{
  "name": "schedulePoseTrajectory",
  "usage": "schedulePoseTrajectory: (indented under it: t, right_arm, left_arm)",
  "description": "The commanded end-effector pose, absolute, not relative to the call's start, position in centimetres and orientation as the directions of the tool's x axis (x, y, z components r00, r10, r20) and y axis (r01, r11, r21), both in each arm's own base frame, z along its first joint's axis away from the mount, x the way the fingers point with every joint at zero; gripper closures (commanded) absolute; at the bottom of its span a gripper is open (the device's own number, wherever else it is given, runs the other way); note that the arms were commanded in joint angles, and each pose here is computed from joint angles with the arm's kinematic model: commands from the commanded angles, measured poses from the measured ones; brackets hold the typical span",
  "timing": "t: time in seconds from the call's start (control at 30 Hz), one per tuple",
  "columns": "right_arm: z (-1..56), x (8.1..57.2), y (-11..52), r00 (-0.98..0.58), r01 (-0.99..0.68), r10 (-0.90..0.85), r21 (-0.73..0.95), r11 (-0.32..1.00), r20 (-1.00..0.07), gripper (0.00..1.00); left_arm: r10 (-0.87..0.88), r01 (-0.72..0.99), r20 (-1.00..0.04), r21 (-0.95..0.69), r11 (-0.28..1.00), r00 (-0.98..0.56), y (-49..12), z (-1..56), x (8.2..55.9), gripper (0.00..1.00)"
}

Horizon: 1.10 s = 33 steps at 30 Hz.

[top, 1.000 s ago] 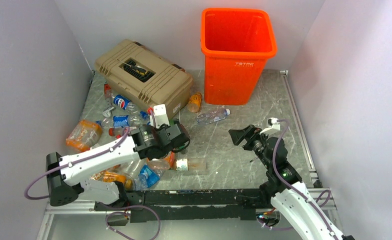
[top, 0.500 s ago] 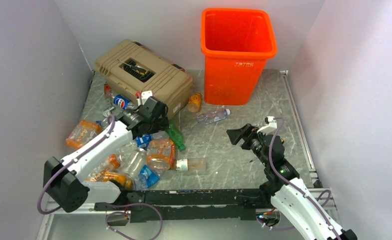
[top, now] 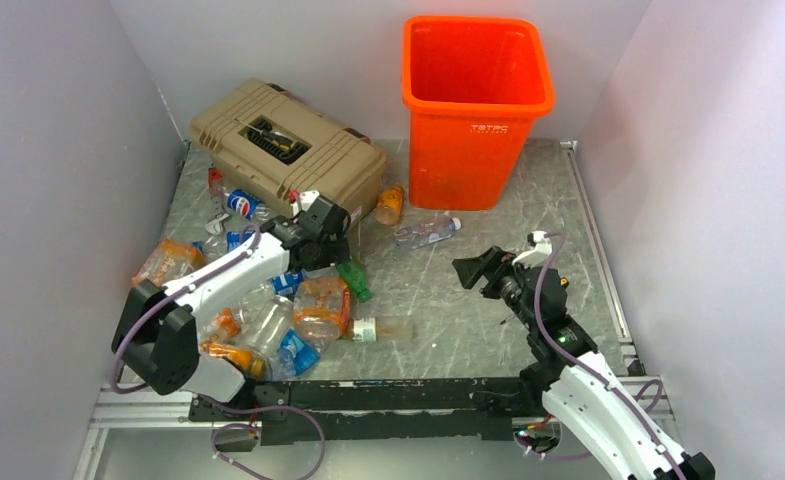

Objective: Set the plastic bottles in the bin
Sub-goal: Pick up the plastic bottle at the center of the board.

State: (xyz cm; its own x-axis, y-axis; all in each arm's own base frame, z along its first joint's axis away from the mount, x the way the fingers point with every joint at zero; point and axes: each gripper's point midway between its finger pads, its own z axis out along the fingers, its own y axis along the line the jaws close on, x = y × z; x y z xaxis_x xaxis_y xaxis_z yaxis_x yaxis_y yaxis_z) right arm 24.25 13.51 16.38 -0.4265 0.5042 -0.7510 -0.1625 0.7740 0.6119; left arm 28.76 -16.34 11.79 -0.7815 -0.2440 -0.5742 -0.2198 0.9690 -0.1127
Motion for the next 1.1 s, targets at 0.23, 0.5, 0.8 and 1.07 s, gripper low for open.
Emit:
schedulePoseTrajectory:
  t: [0.23,0.5,0.8,1.07]
  right_arm:
    - [17.9,24.7,14.0,-0.395,-0.209,0.510,0.616,0.760,-0.764,0.13]
    - [18.4,24.6,14.0,-0.385,-0.216,0.511,0.614,0.759,-0.768,0.13]
    - [18.2,24.6,14.0,-0.387,-0.213,0.520,0.623,0.753,-0.761,0.13]
    - [18.5,24.3,13.9,-0.381,-0.220,0.518,0.619,0.754,-0.766,0.13]
  left_arm:
    - [-0.254,-0.229,-0.517,-0.114,0.967,-0.817,-16.4,8.9,27.4,0.11]
    - [-0.177,-0.194,-0.484,-0.015,0.981,-0.857,-15.6,8.3,25.1,0.02]
    - [-0.087,-0.171,-0.472,0.137,0.976,-0.877,-14.6,7.5,23.2,0.11]
    - [-0.037,-0.137,-0.525,0.152,0.979,-0.850,-15.1,9.0,23.5,0.28]
